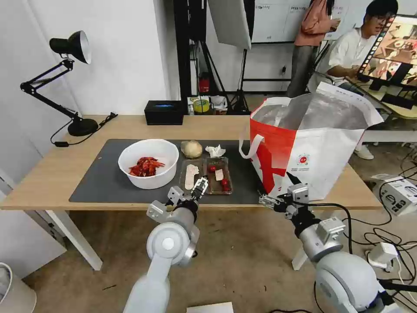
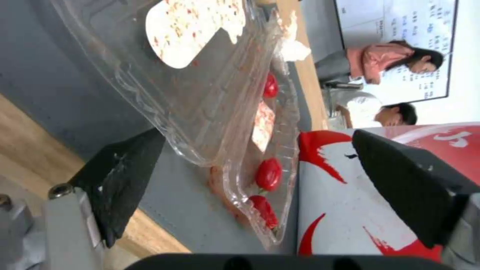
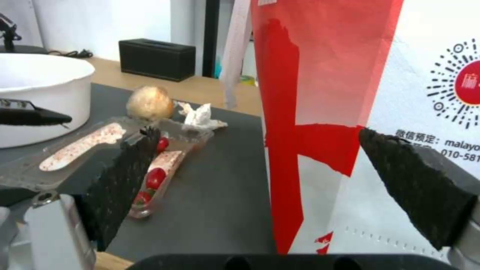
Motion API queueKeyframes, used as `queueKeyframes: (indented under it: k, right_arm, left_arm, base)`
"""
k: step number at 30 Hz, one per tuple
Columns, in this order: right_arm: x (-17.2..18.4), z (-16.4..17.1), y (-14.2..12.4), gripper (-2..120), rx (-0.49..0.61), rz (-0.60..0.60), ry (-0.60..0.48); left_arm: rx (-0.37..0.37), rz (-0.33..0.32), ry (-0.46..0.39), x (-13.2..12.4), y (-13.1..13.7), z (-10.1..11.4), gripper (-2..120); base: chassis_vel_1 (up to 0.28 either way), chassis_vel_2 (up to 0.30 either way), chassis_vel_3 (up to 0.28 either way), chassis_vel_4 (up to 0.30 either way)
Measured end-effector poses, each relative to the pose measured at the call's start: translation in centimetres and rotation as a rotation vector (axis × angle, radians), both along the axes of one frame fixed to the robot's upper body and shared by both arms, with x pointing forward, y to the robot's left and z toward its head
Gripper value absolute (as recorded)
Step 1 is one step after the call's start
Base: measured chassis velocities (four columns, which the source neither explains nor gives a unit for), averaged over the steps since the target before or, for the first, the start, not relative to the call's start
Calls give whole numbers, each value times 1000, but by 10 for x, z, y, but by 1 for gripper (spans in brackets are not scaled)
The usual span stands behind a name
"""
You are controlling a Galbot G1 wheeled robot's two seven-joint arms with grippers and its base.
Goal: Pick up the trash from the table and place it into the takeout bag.
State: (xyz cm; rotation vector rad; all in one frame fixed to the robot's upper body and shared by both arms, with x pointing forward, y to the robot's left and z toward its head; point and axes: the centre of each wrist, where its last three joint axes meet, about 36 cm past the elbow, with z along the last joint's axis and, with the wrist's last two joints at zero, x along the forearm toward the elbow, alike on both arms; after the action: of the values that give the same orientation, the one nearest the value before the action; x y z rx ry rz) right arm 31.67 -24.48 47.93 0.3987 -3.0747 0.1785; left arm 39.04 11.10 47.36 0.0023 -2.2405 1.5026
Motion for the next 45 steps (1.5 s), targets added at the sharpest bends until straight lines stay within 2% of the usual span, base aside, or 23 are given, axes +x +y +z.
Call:
queueKeyframes:
  k: [29, 45]
  right_arm:
    - [-4, -3, 5, 100, 7, 3, 7]
    - [-11, -4, 5, 100, 8, -6, 11]
  left_arm:
    - [-40, 14, -147, -14, 6, 17, 100]
    - [-74, 2, -197, -4, 3, 25, 100]
  base:
    - [0, 0, 0, 0]
    - [0, 0, 0, 0]
